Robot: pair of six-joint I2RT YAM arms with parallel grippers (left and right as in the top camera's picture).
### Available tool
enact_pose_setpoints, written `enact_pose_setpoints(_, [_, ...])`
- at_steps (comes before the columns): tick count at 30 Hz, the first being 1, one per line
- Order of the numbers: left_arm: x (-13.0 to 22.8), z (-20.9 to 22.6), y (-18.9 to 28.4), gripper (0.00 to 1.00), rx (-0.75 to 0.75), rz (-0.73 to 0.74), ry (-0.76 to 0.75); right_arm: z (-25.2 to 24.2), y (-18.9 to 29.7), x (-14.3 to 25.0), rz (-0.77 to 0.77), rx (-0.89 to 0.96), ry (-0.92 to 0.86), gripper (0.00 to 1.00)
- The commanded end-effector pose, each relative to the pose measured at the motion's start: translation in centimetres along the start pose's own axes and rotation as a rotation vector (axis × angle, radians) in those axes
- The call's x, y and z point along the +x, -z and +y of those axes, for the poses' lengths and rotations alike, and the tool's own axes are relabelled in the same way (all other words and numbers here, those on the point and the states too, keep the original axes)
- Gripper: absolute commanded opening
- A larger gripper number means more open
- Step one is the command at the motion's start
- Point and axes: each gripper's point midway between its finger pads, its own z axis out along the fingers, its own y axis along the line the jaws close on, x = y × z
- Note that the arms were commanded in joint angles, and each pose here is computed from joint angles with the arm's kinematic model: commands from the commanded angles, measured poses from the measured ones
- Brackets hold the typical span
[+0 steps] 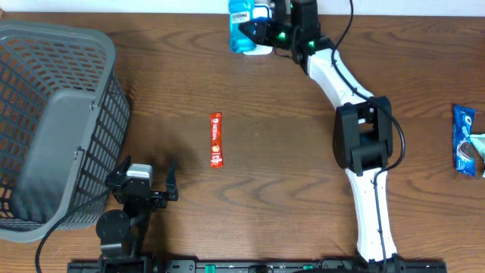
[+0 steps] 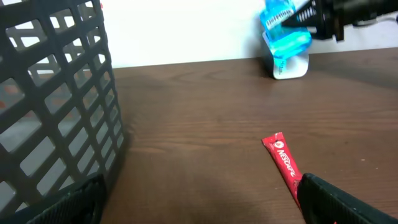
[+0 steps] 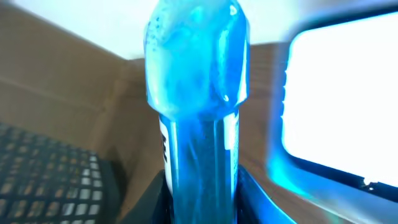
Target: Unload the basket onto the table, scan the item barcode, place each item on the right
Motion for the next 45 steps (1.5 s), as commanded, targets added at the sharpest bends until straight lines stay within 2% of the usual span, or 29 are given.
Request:
enact_pose_setpoints(1, [1.3,-0.2,-0.1,0.98,0.012,0.038,-0.006,-0.4,1.9,-2.6,-0.055,-0.012,-0.005,0.03])
enact_pose_setpoints(11, [1.3,-0.2,-0.1,0.98,0.012,0.038,-0.006,-1.2,2.6,-3.1,-0.064,-0.007,-0.018,0.05])
enact_pose_setpoints(14, [1.3,-0.2,-0.1,0.98,0.012,0.038,-0.006,-0.1,2.7,-3.0,-0.045,-0.067,0.002,0.05])
enact_pose_setpoints(18, [1.3,-0.2,-0.1,0.98,0.012,0.038,-0.006,3.5,4.3,-3.5,-0.012,-0.276,0.1,0.03])
enact_pose_setpoints(20, [1.3,-0.2,-0.1,0.98,0.012,0.038,-0.006,4.1,5.4,-4.2,-0.009,-0.324,0.094,0.01])
enact_pose_setpoints(28, [1.3,-0.2,-0.1,0.98,0.012,0.038,-0.006,3.1,9.4,-6.5,-0.032,-0.31,0.099,0.02])
enact_pose_setpoints(31, [1.3,-0.2,-0.1,0.98,0.012,0.038,-0.006,2.3,10.9,-7.6,-0.06,-0.188,0.095,0.02])
enact_pose_setpoints(35, [1.3,-0.2,-0.1,0.98,0.012,0.038,-0.006,0.9,14.1,-8.4,-0.088,0.129,0.081,0.01])
enact_pose_setpoints(37, [1.3,-0.2,-0.1,0.98,0.012,0.038,-0.006,-0.1,17.0,-8.6,-0.103,0.348,0.067,0.02])
enact_pose_setpoints(40, [1.3,-0.2,-0.1,0.98,0.012,0.038,-0.006,-2.2,24.3,-8.1,-0.14,0.781,0.005,0.03])
enact_pose_setpoints(43, [1.3,-0.2,-0.1,0.98,0.012,0.038,-0.006,-3.3,30.9,-6.5,-0.141,1.105,-0.048,0.04])
enact_pose_setpoints(45, [1.3,-0.2,-0.1,0.98,0.012,0.038,-0.006,-4.5,36.0,-4.4,-0.08,1.36,-0.063,0.08])
